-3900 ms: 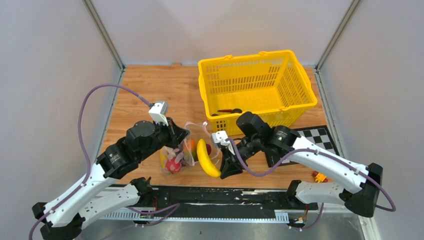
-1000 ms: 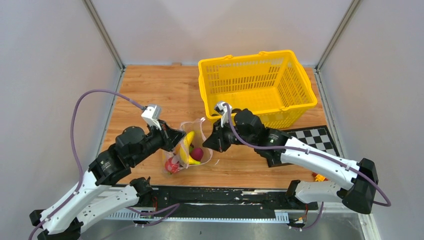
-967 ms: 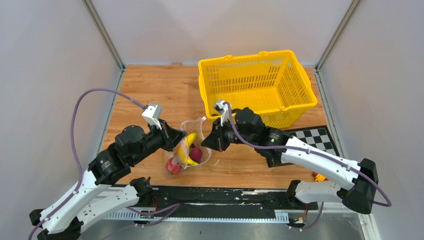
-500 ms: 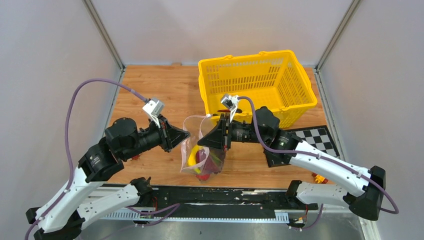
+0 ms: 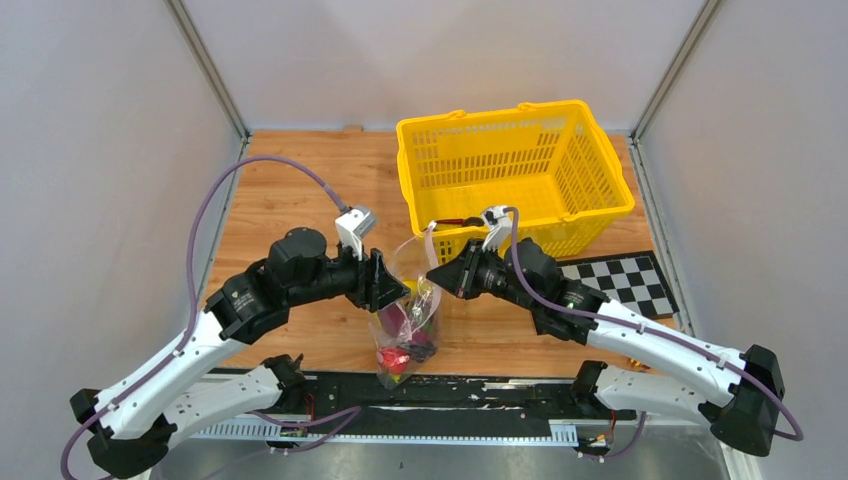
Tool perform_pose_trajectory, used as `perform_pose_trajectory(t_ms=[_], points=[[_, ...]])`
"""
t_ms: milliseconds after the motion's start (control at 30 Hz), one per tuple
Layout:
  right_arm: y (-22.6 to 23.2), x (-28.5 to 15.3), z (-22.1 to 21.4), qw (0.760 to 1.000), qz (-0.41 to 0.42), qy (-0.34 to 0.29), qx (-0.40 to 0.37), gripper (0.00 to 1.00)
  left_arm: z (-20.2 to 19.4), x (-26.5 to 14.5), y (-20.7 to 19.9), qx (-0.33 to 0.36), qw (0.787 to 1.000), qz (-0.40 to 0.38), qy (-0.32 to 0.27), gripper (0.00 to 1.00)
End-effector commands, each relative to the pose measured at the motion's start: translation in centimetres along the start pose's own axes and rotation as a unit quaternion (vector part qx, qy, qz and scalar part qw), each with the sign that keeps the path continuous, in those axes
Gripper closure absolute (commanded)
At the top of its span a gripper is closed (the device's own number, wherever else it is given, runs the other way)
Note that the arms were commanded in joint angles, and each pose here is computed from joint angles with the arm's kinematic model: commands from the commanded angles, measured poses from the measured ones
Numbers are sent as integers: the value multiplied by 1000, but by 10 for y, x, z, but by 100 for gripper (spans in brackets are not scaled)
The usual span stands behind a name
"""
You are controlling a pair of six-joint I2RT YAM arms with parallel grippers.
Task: Place the food in the zip-top bag and seal the zipper
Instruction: Adjust the zipper food storage bag at the center of the board.
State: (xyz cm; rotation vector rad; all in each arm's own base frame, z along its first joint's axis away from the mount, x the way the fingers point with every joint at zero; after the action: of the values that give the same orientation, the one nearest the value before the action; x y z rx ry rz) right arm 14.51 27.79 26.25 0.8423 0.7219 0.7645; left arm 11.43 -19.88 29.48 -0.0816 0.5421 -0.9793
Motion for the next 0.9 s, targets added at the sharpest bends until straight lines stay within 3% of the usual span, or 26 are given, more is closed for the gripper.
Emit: perform_pose_trajectory(t_ms=[0, 233, 500, 700, 867], points=[[16, 2, 21, 998, 18, -53, 26, 100, 23, -16, -16, 27, 996, -47, -65, 37], [32, 4, 21, 998, 57, -34, 11, 100, 24, -31, -19, 38, 994, -51, -87, 27], [37, 0, 25, 997, 62, -43, 6, 100, 14, -41, -23, 100, 991, -78, -37, 27], [35, 4, 26, 998, 51, -40, 4, 100, 22, -61, -26, 130, 985, -79, -80, 27], [41, 6, 29, 997, 60, -40, -2, 100, 16, -56, -24, 133, 987, -78, -53, 26]])
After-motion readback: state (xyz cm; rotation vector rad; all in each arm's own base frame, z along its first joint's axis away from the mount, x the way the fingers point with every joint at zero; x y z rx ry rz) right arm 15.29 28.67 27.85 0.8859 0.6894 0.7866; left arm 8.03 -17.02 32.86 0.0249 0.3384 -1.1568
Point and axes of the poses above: each gripper's point midway between its finger pads, its own x axis out along the fingers, its own y axis along the line the jaws close on, z = x × y, the point moved 5 cm from there along -x, back along the fingers, and after that the axes turned 12 degrees about x, right-handed, at the moved point
